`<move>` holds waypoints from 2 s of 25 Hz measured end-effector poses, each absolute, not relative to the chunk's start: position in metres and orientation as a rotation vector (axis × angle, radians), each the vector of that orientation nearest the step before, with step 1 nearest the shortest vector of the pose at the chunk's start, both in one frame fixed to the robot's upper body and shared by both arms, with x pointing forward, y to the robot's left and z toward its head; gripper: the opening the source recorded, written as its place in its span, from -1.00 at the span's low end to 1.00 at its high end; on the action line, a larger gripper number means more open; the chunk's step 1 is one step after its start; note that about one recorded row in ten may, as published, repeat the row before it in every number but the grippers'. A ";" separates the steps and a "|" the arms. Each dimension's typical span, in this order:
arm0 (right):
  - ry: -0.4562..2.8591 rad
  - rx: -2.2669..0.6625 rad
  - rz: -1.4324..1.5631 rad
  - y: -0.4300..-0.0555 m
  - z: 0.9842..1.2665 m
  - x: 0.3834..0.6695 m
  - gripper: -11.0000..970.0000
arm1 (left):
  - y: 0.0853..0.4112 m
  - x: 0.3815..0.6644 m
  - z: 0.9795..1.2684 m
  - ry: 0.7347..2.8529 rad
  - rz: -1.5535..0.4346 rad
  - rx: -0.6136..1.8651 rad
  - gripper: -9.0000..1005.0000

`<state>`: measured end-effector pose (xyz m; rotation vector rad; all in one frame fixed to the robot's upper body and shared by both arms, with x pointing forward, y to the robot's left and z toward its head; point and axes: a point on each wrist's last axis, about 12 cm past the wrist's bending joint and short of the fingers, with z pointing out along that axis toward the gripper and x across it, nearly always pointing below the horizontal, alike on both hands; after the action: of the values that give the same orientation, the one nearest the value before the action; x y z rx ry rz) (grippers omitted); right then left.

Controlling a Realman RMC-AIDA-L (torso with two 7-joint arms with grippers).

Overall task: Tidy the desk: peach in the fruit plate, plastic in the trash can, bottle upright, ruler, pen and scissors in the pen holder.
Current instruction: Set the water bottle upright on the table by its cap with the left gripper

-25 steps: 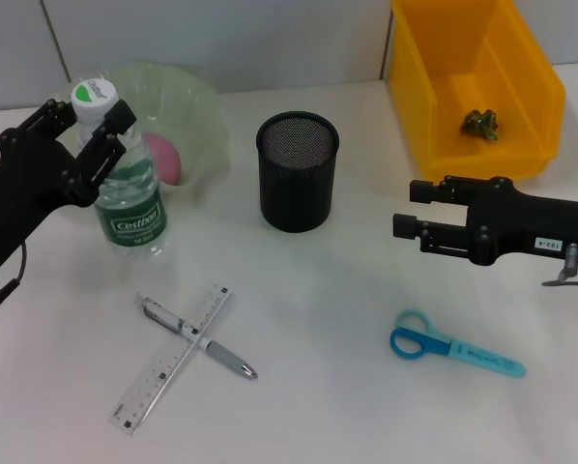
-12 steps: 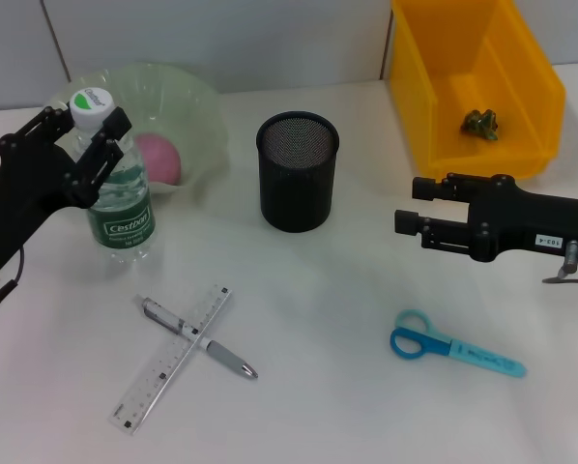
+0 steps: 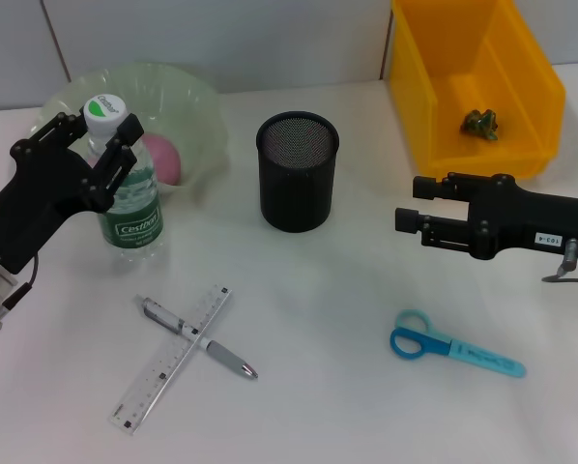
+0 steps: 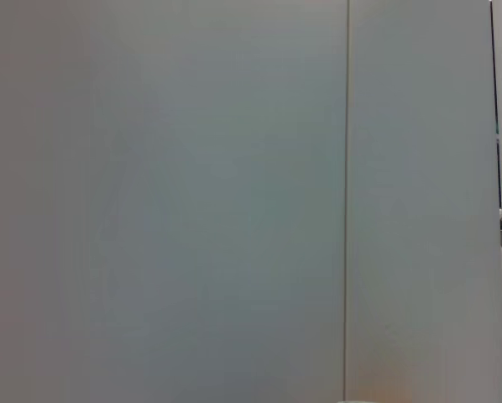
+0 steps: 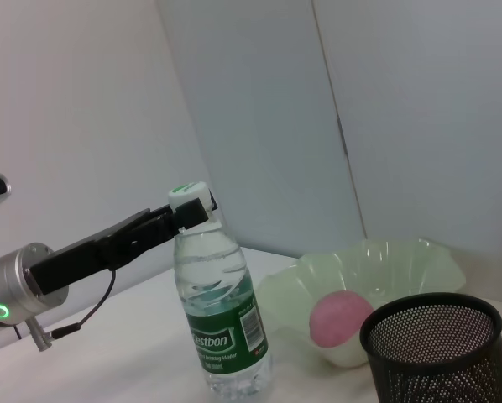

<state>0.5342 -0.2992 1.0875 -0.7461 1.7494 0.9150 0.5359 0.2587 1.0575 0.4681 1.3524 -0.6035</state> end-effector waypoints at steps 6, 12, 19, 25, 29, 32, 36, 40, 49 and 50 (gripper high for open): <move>1.752 -0.742 0.916 -0.300 1.088 0.535 0.30 | 0.257 0.534 1.053 1.370 -0.584 0.465 -0.02; 1.753 -0.743 0.916 -0.300 1.088 0.535 0.30 | 0.256 0.532 1.048 1.388 -0.568 0.469 -0.02; 1.758 -0.753 0.915 -0.299 1.088 0.536 0.30 | 0.256 0.531 1.046 1.399 -0.571 0.456 -0.02; 1.759 -0.754 0.916 -0.299 1.088 0.536 0.30 | 0.256 0.530 1.044 1.413 -0.570 0.442 -0.01; 1.760 -0.754 0.916 -0.299 1.088 0.536 0.30 | 0.256 0.530 1.044 1.413 -0.570 0.442 -0.01; 1.762 -0.755 0.917 -0.299 1.087 0.535 0.30 | 0.256 0.530 1.044 1.418 -0.578 0.433 -0.01; 1.764 -0.754 0.918 -0.299 1.087 0.534 0.30 | 0.256 0.530 1.044 1.421 -0.588 0.426 0.00; 1.766 -0.751 0.919 -0.299 1.086 0.534 0.30 | 0.256 0.530 1.044 1.430 -0.614 0.403 0.00; 1.770 -0.746 0.925 -0.299 1.086 0.534 0.30 | 0.257 0.527 1.043 1.427 -0.620 0.402 0.03; 1.770 -0.746 0.925 -0.299 1.086 0.534 0.30 | 0.257 0.527 1.043 1.427 -0.620 0.402 0.05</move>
<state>0.5343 -0.2988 1.0865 -0.7462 1.7698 0.9250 0.5271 0.2571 1.0434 0.4024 1.4265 -0.6201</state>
